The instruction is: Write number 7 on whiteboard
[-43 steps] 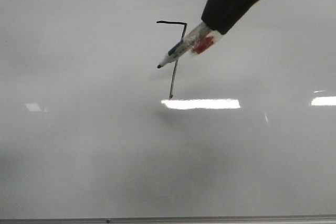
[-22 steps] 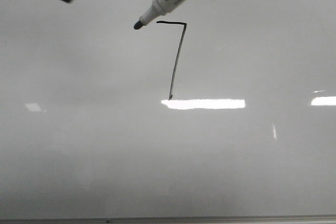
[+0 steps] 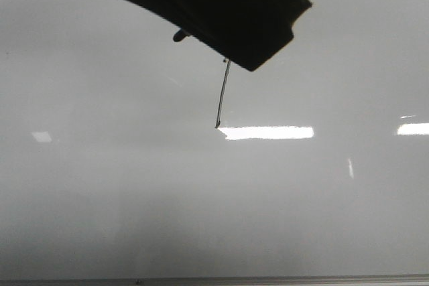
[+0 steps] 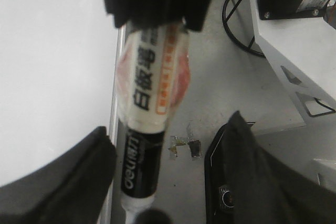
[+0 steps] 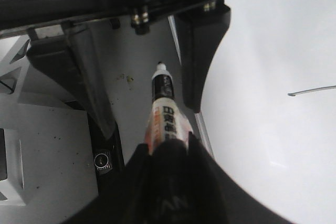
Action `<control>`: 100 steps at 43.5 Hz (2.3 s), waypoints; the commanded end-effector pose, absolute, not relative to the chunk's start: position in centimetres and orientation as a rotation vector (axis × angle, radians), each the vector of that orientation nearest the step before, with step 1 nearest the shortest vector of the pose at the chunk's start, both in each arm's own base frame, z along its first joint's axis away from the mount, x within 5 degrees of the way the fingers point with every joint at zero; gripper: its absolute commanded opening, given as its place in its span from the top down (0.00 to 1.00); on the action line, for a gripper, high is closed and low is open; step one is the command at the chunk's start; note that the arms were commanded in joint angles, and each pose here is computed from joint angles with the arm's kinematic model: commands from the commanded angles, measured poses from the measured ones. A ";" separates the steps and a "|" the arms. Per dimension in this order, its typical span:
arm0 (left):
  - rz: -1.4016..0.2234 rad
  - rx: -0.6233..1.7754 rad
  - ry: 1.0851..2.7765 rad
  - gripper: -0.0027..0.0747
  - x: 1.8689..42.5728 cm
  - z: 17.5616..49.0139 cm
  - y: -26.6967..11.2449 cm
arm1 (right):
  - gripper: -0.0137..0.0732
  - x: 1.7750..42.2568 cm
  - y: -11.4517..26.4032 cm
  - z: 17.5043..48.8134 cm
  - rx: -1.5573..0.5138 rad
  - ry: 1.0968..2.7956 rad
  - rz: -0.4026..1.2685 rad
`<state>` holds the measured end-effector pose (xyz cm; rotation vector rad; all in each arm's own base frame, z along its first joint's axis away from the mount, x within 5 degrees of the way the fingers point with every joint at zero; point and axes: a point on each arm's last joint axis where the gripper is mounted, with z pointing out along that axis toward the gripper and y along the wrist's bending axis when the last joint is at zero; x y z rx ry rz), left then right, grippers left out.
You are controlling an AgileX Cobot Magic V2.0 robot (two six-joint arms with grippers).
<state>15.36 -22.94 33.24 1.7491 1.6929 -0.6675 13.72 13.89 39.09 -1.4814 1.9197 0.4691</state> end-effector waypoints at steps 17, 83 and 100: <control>-0.709 1.654 1.621 0.92 15.1 35.5 -23.1 | 0.79 13.3 13.8 40.5 -1.439 1.852 0.495; -0.023 -0.031 2.186 0.94 25.8 29.8 0.6 | 0.27 10.3 5.9 42.2 -0.949 2.153 0.171; -0.012 -0.046 2.189 0.93 28.9 26.9 0.8 | 0.27 10.3 5.9 42.2 -0.949 2.153 0.171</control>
